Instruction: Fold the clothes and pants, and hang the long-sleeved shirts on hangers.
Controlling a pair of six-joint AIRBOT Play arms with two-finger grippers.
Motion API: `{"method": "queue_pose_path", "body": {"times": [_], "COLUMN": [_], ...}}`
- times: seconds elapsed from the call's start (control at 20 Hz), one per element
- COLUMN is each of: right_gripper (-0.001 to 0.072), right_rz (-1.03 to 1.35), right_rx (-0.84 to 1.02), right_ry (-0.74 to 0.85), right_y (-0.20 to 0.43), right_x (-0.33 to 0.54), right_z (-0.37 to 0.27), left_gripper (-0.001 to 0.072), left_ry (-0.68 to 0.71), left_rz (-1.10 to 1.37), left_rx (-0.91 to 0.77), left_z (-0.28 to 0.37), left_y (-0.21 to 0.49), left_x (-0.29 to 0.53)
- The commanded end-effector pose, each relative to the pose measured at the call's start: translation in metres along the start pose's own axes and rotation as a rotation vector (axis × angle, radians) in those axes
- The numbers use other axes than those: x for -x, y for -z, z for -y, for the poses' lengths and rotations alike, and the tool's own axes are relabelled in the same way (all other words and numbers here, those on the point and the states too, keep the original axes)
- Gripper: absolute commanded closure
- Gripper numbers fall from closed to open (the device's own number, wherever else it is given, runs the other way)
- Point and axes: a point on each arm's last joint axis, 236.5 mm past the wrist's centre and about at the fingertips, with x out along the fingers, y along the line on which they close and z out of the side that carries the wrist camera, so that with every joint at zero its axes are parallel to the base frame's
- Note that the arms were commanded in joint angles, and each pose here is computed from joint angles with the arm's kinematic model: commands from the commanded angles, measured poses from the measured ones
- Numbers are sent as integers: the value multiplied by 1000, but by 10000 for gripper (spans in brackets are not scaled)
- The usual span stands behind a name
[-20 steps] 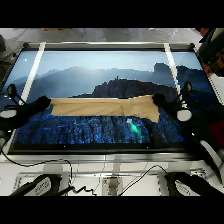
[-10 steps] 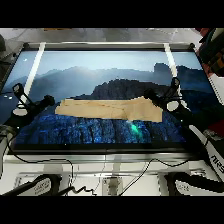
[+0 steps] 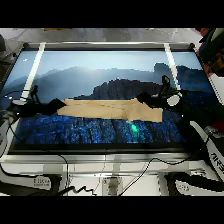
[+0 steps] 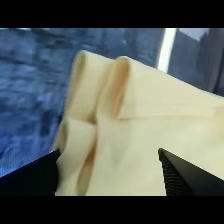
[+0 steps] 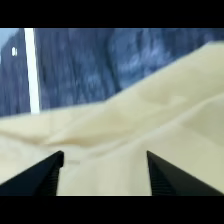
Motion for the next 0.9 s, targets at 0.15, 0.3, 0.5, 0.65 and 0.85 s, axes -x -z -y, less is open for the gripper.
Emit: {"method": "queue_pose_path", "body": {"times": [0.15, 0.3, 0.5, 0.65, 0.85], "right_gripper": [287, 581, 705, 705, 705], "right_rz": [-126, -145, -114, -136, -273], "right_rx": [8, 25, 111, 170, 193], "right_ry": [-27, -41, -104, -172, -248], "right_y": [28, 36, 33, 42, 105], "right_x": [3, 1, -2, -13, -50], "right_z": [-8, -18, -66, -116, -179], "left_gripper": [689, 686, 686, 685, 684], "left_ry": [56, 131, 175, 199, 182], "left_rz": [-69, -91, -196, -202, -50], "left_rx": [-98, -185, -337, -394, -531], "left_z": [37, 73, 128, 169, 214], "left_y": [-5, -21, -9, 12, 18], "left_x": [-34, -6, 69, 127, 191]}}
